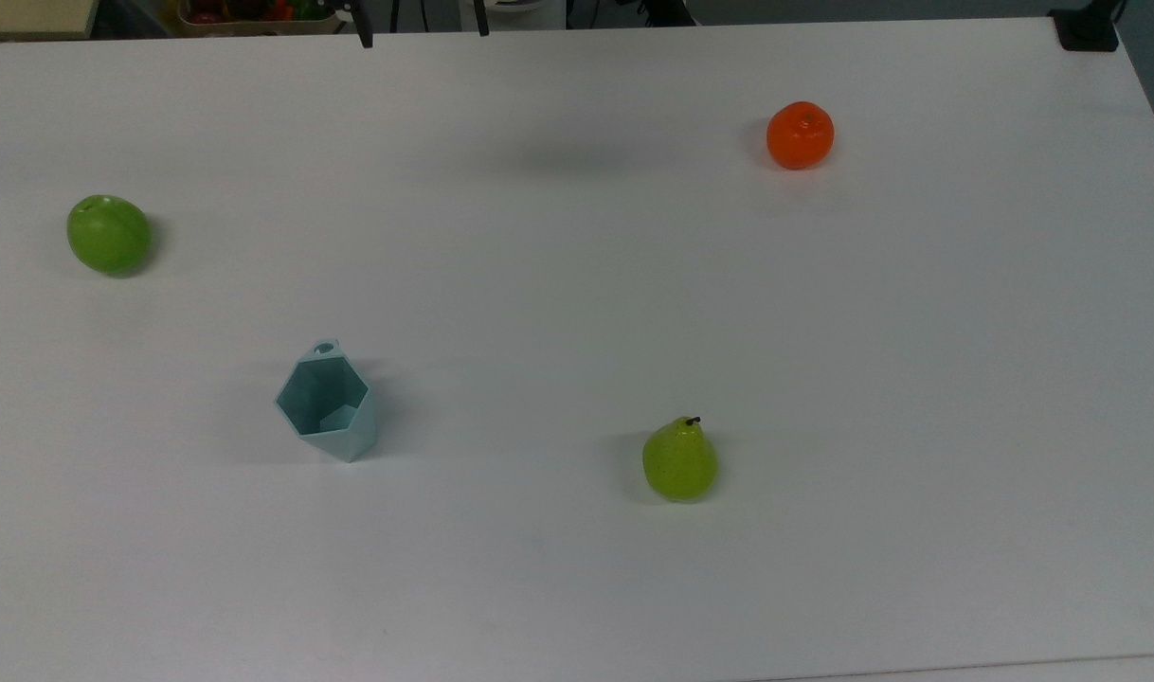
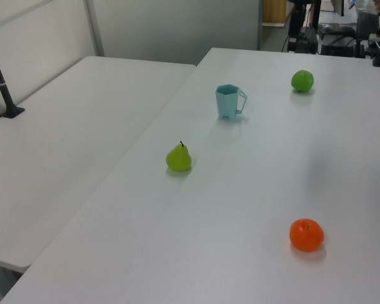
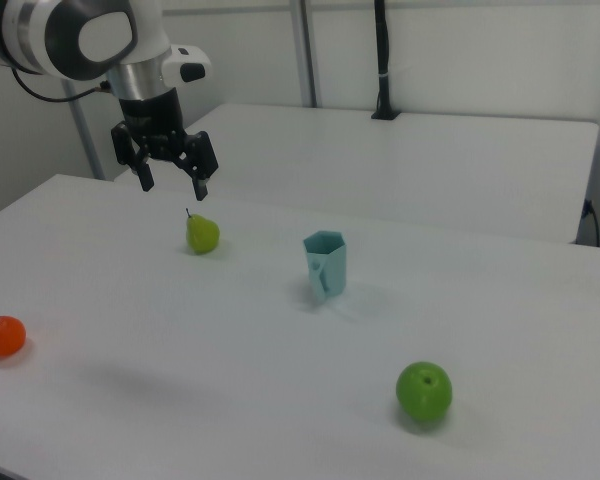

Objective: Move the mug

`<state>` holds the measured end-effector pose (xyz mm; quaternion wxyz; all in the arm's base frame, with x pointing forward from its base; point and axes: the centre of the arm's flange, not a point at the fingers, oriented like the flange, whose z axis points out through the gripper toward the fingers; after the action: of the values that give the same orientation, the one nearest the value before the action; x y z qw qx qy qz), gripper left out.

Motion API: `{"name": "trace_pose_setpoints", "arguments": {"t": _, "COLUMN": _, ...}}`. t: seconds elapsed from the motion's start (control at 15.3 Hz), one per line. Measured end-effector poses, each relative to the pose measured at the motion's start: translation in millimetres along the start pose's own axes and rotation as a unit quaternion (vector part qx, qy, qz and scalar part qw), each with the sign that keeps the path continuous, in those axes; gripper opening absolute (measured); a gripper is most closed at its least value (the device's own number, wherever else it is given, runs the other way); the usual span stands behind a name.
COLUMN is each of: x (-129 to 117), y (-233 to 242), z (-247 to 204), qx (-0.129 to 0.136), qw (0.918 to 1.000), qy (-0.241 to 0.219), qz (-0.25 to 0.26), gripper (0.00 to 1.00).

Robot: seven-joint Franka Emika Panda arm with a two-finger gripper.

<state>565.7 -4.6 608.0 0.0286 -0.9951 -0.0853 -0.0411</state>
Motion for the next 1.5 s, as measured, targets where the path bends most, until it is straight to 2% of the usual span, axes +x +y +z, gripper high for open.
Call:
{"name": "trace_pose_setpoints", "arguments": {"t": 0.2, "x": 6.3, "y": 11.6, "z": 8.0, "qx": -0.004, "qw": 0.9999, "qy": 0.008, "qz": -0.007, "gripper": 1.0}}
{"name": "trace_pose_setpoints", "arguments": {"t": 0.39, "x": 20.7, "y": 31.7, "z": 22.7, "qx": -0.014, "qw": 0.9993, "qy": 0.033, "qz": 0.007, "gripper": 1.0}}
{"name": "trace_pose_setpoints", "arguments": {"t": 0.98, "x": 54.1, "y": 87.6, "z": 91.0, "qx": -0.046, "qw": 0.9948, "qy": 0.081, "qz": 0.04, "gripper": 1.0}}
{"name": "trace_pose_setpoints", "arguments": {"t": 1.5, "x": 64.4, "y": 99.0, "z": 163.6, "qx": -0.063, "qw": 0.9921, "qy": 0.101, "qz": 0.039, "gripper": 1.0}}
